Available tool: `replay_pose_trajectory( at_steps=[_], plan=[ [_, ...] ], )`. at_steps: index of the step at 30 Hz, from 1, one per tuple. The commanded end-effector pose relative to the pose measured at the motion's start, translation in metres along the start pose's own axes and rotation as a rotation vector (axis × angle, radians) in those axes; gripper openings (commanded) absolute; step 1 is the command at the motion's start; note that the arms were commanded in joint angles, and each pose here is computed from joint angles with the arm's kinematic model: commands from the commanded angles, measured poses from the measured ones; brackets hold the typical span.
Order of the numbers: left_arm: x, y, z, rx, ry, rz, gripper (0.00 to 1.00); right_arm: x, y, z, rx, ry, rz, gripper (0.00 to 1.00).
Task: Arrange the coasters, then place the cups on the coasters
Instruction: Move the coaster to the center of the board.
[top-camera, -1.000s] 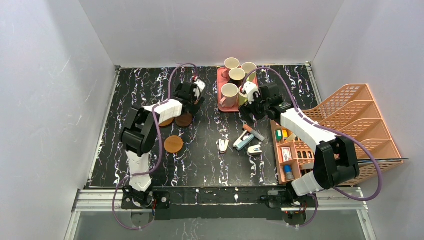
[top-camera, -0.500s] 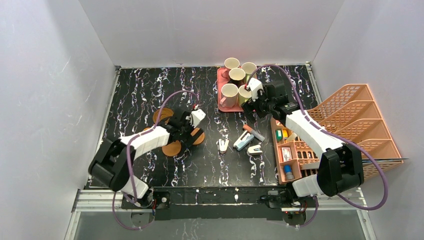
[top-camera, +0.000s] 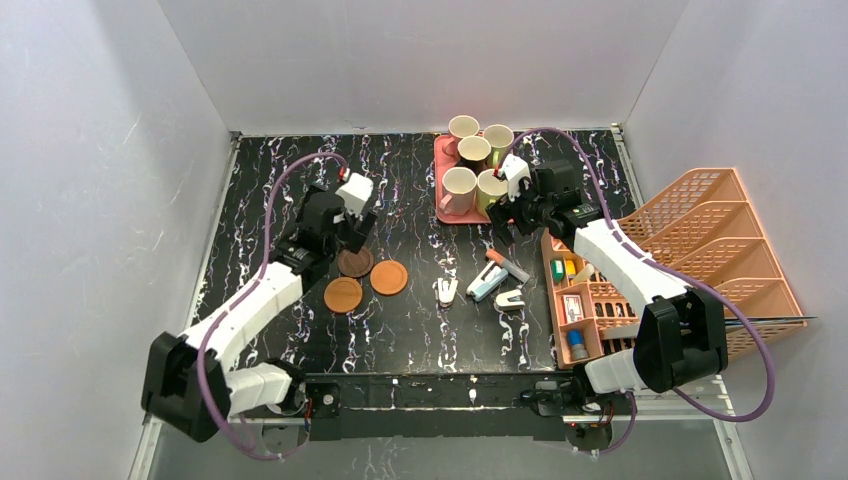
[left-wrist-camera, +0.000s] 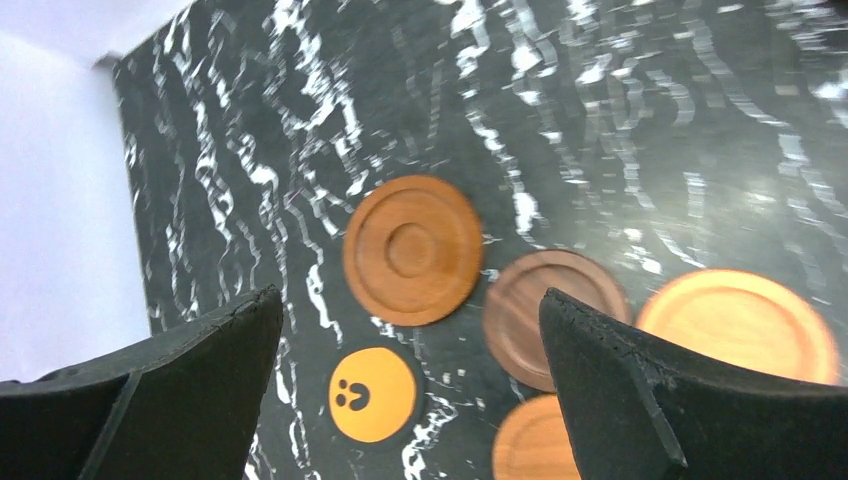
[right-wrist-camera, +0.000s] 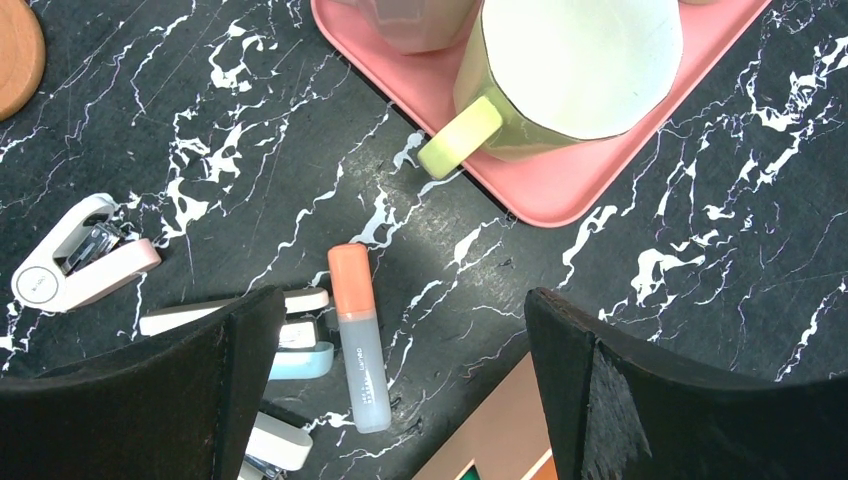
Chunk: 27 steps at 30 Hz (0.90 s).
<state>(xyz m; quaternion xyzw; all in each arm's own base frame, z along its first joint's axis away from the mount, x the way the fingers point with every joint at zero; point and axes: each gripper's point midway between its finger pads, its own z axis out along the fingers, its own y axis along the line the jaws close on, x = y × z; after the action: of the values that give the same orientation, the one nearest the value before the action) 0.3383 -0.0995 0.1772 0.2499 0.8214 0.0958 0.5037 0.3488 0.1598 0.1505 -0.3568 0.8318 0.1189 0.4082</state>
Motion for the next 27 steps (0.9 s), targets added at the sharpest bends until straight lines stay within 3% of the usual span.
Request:
replay_pose_trajectory(
  at_steps=[1,4,11,27],
  plan=[
    [0.035,0.045,0.028,-0.189,0.141,-0.065,0.98,-0.018,-0.001,-0.008,-0.005,-0.05,-0.005,0.98],
    [0.057,0.068,0.05,-0.233,0.229,-0.113,0.98,-0.019,0.0,-0.009,-0.007,-0.054,-0.007,0.98],
    [0.088,0.088,0.086,-0.246,0.304,-0.165,0.98,-0.019,-0.001,-0.009,-0.001,-0.054,-0.008,0.98],
    [0.133,0.053,0.146,-0.126,0.447,-0.147,0.98,-0.016,-0.004,-0.005,0.007,-0.043,-0.005,0.98]
  ],
)
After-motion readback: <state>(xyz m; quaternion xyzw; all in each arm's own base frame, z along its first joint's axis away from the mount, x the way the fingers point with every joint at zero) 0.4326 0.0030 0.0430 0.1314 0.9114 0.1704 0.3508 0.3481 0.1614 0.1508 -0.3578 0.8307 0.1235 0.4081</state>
